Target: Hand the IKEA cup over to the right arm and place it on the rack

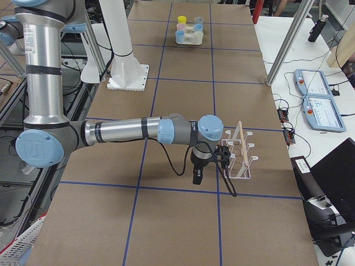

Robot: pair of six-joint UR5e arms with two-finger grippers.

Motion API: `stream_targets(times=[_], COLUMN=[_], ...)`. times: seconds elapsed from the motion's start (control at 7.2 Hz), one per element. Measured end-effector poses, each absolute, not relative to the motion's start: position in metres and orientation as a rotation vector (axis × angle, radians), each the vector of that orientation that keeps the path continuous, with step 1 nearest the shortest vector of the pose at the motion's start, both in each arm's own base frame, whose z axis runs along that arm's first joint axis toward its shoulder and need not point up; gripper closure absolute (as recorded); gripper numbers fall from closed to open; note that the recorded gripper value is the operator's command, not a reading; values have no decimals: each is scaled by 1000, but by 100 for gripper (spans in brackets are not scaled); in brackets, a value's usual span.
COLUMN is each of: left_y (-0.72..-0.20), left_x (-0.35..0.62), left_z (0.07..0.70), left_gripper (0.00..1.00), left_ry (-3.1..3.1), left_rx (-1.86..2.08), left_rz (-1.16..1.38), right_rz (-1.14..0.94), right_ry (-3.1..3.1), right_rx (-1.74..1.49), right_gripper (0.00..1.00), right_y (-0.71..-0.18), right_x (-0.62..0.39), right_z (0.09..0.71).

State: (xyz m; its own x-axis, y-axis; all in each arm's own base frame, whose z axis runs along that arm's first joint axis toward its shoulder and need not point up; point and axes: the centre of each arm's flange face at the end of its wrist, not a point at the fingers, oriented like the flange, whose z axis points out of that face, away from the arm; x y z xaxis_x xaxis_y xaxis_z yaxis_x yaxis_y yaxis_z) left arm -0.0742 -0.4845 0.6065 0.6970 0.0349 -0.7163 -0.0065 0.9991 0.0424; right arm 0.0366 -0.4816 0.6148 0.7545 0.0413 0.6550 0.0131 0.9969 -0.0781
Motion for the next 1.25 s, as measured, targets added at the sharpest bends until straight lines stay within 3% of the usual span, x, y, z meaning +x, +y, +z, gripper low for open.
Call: stream_targets(times=[0.42,0.69,1.25], left_y=[-484,-481,-501], left_x=[-56,5,52], left_z=[591,587,633], left_gripper=[0,0,0], left_ry=[822,830,831], left_rx=[39,-19,-58], left_rz=[12,73,120], right_rz=[24,26,-21], right_ry=[-766,-845,-866], right_rx=[-96,-99,-24], right_gripper=[1,1,1], right_y=[-481,-477,-480], right_x=[33,28,21], right_z=[617,616,613])
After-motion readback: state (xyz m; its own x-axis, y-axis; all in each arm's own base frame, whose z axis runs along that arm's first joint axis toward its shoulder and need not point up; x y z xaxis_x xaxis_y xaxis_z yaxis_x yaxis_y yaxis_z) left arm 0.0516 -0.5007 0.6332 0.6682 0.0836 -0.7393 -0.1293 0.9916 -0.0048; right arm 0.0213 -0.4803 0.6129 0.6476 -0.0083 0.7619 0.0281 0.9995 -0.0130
